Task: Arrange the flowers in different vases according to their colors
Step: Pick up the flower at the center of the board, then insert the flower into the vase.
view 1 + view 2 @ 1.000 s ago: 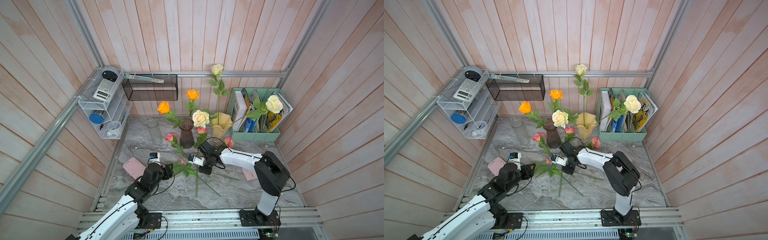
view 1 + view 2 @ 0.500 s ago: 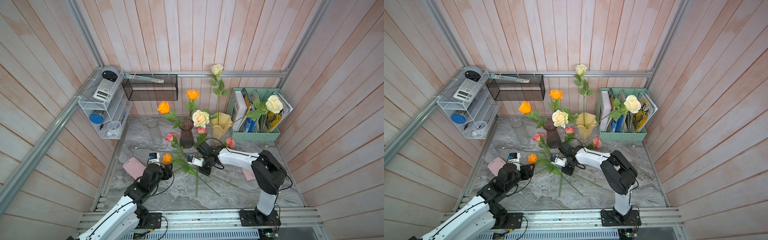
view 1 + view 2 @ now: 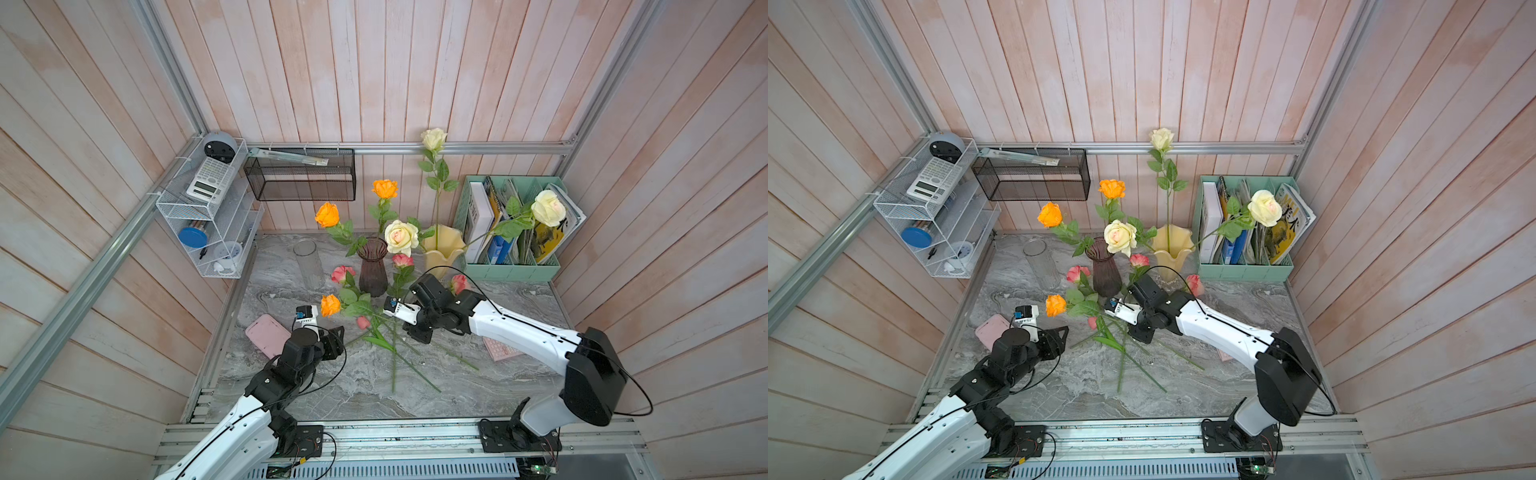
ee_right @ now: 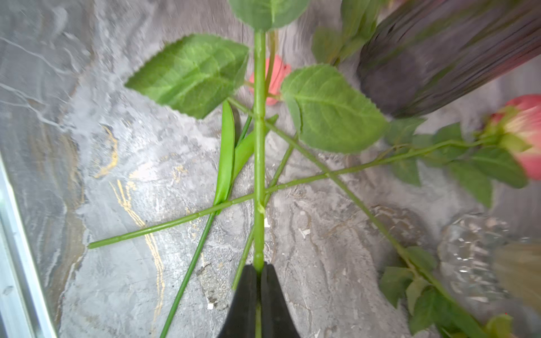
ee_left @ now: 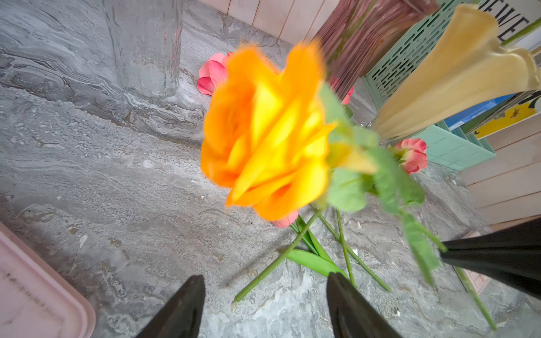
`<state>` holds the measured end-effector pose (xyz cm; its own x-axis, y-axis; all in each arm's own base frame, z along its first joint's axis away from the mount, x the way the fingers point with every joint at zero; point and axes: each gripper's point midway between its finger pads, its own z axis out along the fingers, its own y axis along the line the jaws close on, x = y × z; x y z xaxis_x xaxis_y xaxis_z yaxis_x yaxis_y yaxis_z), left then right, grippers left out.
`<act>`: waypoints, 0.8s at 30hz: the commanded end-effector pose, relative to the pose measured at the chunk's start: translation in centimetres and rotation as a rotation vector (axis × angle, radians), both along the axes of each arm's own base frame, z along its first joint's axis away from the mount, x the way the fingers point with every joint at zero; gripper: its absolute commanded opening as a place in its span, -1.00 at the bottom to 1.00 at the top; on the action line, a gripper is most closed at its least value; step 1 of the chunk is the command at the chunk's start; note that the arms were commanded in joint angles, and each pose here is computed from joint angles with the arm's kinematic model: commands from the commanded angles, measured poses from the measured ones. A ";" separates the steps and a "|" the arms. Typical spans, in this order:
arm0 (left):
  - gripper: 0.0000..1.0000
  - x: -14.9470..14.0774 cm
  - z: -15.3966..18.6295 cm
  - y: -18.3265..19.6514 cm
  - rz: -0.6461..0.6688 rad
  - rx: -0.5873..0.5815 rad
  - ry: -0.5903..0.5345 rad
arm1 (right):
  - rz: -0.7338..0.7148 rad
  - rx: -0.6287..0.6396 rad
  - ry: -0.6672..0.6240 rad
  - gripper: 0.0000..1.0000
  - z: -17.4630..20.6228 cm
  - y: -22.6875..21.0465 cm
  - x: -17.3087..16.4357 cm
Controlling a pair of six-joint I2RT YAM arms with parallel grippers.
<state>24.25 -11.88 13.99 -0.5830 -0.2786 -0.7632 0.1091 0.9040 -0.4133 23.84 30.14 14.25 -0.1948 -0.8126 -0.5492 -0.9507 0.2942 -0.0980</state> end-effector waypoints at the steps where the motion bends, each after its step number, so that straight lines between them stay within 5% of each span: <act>1: 0.42 -0.8 0.3 -0.1 -0.031 -0.010 -0.008 | 0.073 0.088 0.006 -1.00 1.5 0.8 -1.9; 7: 0.42 -2.2 0.5 0.8 -0.017 -0.057 -0.027 | 0.138 0.324 -0.061 -1.00 7.3 4.0 -2.0; 24: 0.42 -2.1 -0.4 0.8 -0.013 -0.045 -0.016 | 0.380 0.686 -0.324 -1.00 25.0 16.6 2.7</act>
<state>22.02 -11.10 14.14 -0.5724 -0.3127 -0.7580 0.1283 0.8789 -0.4594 26.84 45.46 35.25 0.1867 -0.3628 -0.9130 -0.9679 0.0913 -0.2342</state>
